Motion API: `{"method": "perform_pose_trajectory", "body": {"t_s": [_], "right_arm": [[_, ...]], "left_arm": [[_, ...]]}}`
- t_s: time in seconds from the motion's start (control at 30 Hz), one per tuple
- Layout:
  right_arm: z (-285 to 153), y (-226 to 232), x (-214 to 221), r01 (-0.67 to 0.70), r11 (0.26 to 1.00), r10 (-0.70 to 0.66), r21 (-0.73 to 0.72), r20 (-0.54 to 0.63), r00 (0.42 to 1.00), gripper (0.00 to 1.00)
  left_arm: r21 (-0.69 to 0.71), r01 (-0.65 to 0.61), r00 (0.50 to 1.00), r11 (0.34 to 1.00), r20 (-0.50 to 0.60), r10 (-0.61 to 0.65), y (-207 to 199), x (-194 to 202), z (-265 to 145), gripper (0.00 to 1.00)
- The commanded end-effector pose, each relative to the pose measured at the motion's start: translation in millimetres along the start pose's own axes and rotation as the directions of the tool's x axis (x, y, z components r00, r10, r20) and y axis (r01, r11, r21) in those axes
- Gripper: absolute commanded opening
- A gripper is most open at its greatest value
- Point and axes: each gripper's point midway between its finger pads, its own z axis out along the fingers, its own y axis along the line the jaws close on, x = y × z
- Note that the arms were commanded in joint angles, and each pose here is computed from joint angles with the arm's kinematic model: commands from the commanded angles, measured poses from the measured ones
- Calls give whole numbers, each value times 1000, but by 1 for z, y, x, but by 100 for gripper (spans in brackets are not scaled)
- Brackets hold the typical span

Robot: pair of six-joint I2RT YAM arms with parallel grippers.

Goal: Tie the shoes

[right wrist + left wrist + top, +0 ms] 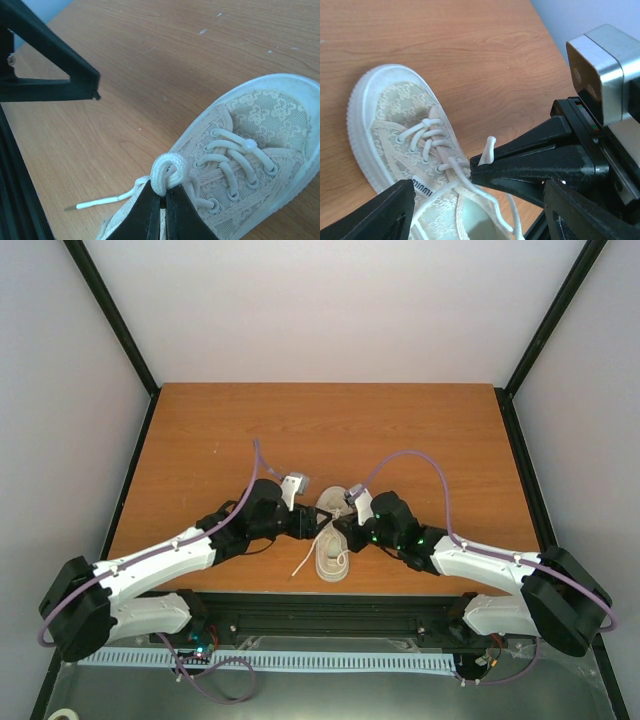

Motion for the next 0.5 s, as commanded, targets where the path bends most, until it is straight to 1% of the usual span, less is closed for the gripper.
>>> {"method": "perform_pose_trajectory", "body": {"t_s": [0.0,0.07,0.23,0.33,0.47], "right_arm": [[-4,15,-18,84,994,-78,-68,85,993,3],[-3,17,-18,101,992,-94,-78,85,992,3],[-2,24,-19,129,986,-120,-106,87,989,3],[-1,25,-18,139,984,-131,-108,81,988,3],[1,25,-17,144,983,-137,-111,70,988,3]], "left_arm": [[83,76,997,994,9,-77,-24,-21,4,72],[70,90,996,993,9,-91,-22,-22,7,69],[19,125,992,992,-19,-124,-13,-20,20,55],[-6,147,988,989,-39,-147,-8,-18,29,51],[1,155,987,988,-47,-155,-9,-18,35,48]]}}
